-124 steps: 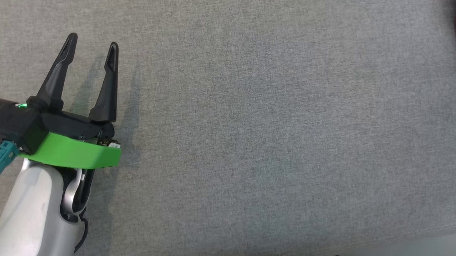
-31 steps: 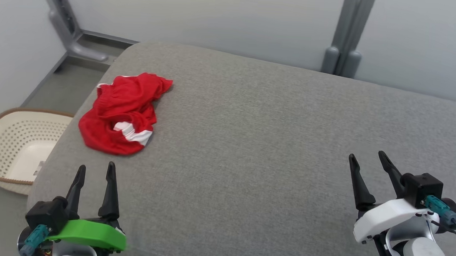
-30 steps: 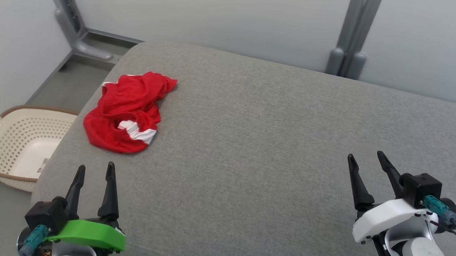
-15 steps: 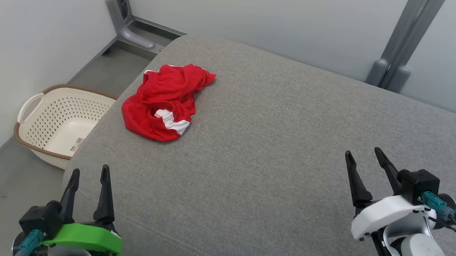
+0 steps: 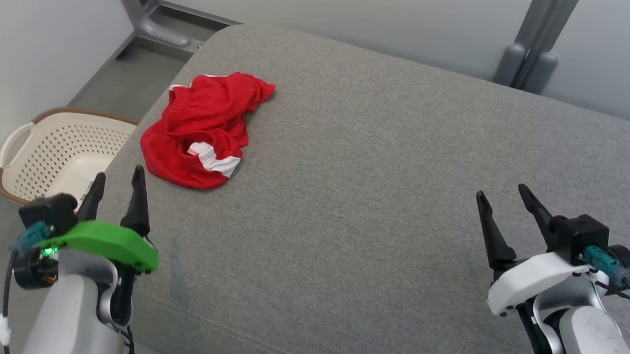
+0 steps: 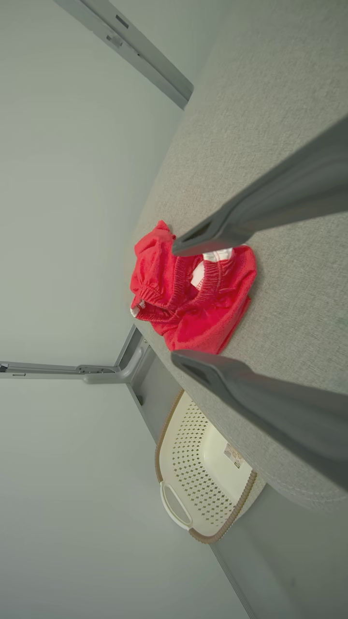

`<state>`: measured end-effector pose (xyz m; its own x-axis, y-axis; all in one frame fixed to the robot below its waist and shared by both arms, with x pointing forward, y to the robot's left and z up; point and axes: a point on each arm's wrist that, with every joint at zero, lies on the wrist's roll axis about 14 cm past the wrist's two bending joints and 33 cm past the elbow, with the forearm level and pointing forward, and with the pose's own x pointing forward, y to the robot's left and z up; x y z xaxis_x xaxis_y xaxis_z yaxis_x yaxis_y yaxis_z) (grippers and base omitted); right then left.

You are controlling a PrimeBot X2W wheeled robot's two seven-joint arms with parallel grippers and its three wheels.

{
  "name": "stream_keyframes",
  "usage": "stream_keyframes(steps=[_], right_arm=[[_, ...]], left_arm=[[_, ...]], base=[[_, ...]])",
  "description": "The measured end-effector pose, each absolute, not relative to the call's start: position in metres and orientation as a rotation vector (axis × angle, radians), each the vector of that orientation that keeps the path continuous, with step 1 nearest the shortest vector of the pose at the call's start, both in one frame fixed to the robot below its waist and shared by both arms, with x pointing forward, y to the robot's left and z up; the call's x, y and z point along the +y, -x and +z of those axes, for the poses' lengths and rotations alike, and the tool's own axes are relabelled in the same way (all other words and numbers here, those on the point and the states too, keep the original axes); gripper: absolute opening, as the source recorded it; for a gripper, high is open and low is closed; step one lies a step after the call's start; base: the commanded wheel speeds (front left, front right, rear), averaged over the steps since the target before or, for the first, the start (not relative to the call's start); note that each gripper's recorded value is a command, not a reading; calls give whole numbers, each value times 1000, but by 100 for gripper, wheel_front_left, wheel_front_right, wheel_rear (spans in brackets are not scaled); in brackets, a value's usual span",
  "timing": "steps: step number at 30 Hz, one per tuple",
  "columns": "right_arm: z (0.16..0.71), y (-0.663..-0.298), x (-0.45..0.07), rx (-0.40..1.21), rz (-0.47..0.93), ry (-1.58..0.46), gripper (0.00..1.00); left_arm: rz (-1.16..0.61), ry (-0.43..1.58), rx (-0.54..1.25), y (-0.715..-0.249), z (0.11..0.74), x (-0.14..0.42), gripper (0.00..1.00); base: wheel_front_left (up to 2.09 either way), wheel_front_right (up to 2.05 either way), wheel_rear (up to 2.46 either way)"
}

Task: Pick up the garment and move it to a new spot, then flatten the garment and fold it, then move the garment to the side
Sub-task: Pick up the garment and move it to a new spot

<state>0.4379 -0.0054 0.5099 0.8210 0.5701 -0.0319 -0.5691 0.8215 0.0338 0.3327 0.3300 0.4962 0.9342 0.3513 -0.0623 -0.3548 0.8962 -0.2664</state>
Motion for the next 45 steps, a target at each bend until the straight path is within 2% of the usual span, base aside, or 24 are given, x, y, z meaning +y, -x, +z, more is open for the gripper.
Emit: stream_keyframes(steps=[8, 16, 21, 26, 27, 28, 33, 36, 41, 45], right_arm=[[504, -463, -17, 50, 595, 3, 100], [491, -489, -43, 58, 554, 54, 100], [475, -495, -67, 94, 506, 72, 100], [453, -489, -95, 158, 436, 72, 100], [450, -488, -99, 167, 424, 67, 100], [448, -487, -102, 171, 415, 63, 100], [452, -481, -110, 160, 385, 40, 100], [458, -475, -110, 146, 378, 19, 100], [470, -459, -109, 122, 362, -22, 100], [490, -445, -112, 79, 340, -36, 100]], left_arm=[[389, 356, 160, -408, 496, 359, 100], [417, 373, 335, -464, 461, 371, 100], [428, 354, 482, -478, 414, 366, 100], [389, 421, 618, -488, 364, 331, 100], [378, 432, 649, -488, 355, 323, 24], [371, 435, 658, -490, 351, 319, 0], [310, 403, 660, -499, 356, 307, 0], [267, 372, 594, -510, 378, 301, 0], [162, 278, 393, -543, 459, 292, 0], [30, 219, 204, -560, 547, 259, 0]], base=[[0, 0, 0], [0, 0, 0], [0, 0, 0], [0, 0, 0], [0, 0, 0], [0, 0, 0], [0, 0, 0], [0, 0, 0], [0, 0, 0], [0, 0, 0]])
